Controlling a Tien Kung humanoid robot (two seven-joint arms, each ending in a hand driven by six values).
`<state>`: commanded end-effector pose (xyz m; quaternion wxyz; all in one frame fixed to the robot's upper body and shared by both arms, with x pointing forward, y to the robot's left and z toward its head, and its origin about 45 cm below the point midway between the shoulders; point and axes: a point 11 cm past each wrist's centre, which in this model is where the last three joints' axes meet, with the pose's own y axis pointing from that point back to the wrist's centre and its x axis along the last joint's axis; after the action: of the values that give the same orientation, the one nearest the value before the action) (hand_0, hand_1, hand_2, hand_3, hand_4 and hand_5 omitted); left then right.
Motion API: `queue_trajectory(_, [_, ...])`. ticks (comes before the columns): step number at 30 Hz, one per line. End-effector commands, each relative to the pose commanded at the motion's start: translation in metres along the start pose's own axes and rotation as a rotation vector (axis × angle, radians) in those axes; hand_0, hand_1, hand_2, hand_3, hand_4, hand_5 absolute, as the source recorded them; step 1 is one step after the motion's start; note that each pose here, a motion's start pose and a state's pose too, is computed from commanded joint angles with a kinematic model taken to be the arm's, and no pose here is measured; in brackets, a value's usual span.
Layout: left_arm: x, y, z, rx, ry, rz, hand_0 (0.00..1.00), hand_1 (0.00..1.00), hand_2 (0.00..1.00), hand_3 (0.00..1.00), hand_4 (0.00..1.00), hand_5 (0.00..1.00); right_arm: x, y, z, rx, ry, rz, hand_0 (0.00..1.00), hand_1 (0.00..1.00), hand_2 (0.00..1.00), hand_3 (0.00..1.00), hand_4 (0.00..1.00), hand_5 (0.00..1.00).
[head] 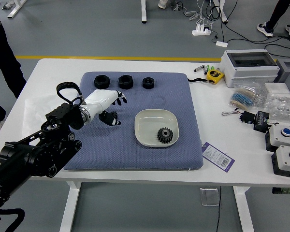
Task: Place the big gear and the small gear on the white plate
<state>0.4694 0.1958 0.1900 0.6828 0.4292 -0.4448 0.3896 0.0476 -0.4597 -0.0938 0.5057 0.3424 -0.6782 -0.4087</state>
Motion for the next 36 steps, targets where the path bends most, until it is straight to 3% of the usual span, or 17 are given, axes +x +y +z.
queue_trajectory(10, [-0.020,-0.001,-0.019,0.056,0.012,-0.031,0.458,0.536,0.579,0.633,0.764,0.002,-0.002,0.000,0.001,-0.002,0.003,-0.001,0.681,0.657,0.739,0.599,0.808,0.728])
queue_trajectory(21, [-0.018,-0.003,-0.021,0.068,0.022,-0.015,0.456,0.536,0.575,0.633,0.759,0.002,-0.003,0.001,-0.004,0.006,0.004,-0.004,0.681,0.657,0.740,0.598,0.807,0.728])
queue_trajectory(22, [-0.018,-0.003,-0.021,0.068,0.023,-0.013,0.428,0.504,0.531,0.608,0.661,0.002,-0.003,0.001,-0.004,0.006,0.003,-0.004,0.682,0.658,0.740,0.598,0.807,0.729])
queue_trajectory(27, [-0.017,-0.003,-0.021,0.066,0.036,-0.006,0.428,0.504,0.531,0.608,0.661,0.002,-0.003,0.001,-0.005,0.008,0.001,-0.005,0.682,0.658,0.740,0.598,0.807,0.729])
queue_trajectory(28, [-0.017,-0.003,-0.020,0.065,0.038,-0.008,0.358,0.435,0.469,0.527,0.517,0.002,-0.003,0.001,-0.005,0.009,0.001,-0.005,0.682,0.657,0.739,0.598,0.806,0.728])
queue_trajectory(36, [-0.023,-0.003,-0.020,0.069,0.059,-0.031,0.349,0.413,0.452,0.515,0.543,0.002,-0.003,0.001,-0.007,0.011,0.002,-0.006,0.682,0.657,0.738,0.598,0.806,0.729])
